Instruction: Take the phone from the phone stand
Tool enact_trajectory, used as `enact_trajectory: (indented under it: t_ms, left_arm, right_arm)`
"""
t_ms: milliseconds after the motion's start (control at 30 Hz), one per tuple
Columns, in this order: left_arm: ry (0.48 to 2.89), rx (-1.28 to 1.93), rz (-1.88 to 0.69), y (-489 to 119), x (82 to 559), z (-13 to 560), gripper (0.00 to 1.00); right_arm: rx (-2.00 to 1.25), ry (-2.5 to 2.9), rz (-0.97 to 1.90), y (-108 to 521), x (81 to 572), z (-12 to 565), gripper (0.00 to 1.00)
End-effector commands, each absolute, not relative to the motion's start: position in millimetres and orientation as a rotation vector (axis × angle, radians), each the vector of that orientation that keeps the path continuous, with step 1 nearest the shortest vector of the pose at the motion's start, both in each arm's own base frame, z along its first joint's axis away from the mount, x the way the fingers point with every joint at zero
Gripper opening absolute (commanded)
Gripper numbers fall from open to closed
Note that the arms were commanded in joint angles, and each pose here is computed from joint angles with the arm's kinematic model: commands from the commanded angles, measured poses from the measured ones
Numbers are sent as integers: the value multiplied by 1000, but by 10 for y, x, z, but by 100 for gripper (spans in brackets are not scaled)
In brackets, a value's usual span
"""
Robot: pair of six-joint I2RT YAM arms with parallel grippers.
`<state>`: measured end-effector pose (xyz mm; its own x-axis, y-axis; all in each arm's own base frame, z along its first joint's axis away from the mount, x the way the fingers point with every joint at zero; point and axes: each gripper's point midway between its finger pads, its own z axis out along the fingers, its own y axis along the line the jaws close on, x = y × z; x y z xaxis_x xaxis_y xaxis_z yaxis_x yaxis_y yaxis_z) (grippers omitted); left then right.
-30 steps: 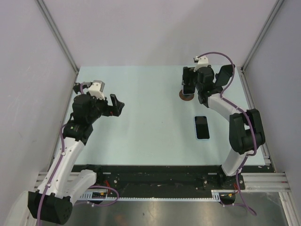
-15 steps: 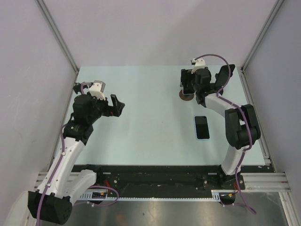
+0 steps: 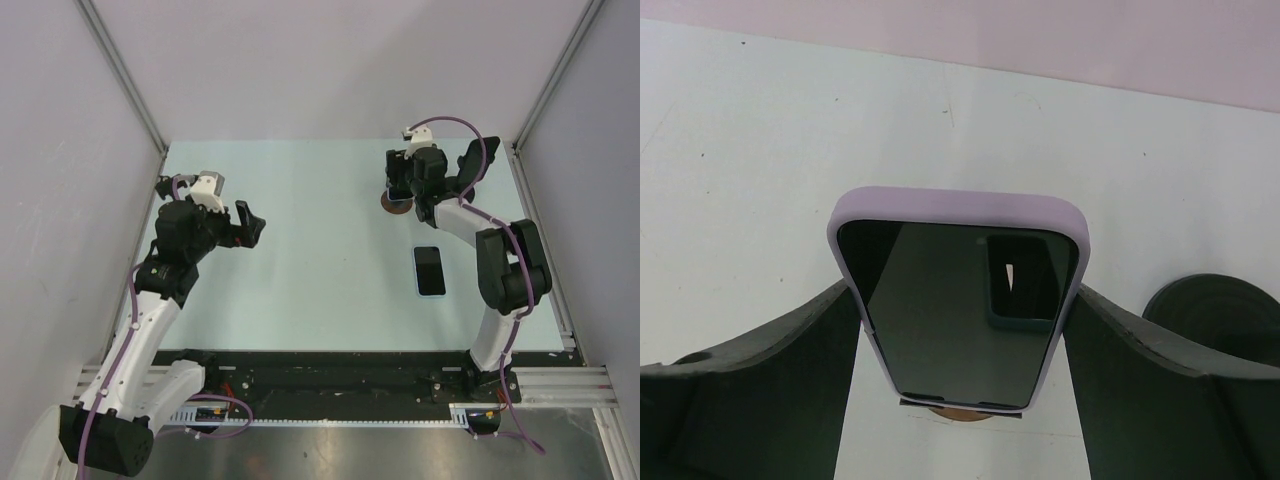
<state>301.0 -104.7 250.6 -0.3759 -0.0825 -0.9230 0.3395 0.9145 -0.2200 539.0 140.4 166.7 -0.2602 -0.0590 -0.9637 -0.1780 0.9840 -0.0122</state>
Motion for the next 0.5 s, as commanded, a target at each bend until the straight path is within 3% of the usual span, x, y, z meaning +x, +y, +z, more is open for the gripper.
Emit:
enact_trajectory:
  t_ms: [0, 133, 300, 467]
  left_arm:
    - [1874, 217, -436, -1060, 3044, 2547, 100]
    - [1877, 216, -437, -1061, 3048, 2538, 100]
    - [1879, 217, -443, -1070, 3050, 2533, 100]
    - [1884, 214, -438, -1063, 3053, 2517, 100]
  right_arm:
    - [-196, 1709, 152, 1516, 5380, 2284, 47]
    - [-200, 1670, 169, 1522, 5336, 2480, 22]
    - [-210, 1605, 201, 1548, 5208, 2846, 17]
    - [-212, 1611, 239, 1527, 4997, 3068, 5]
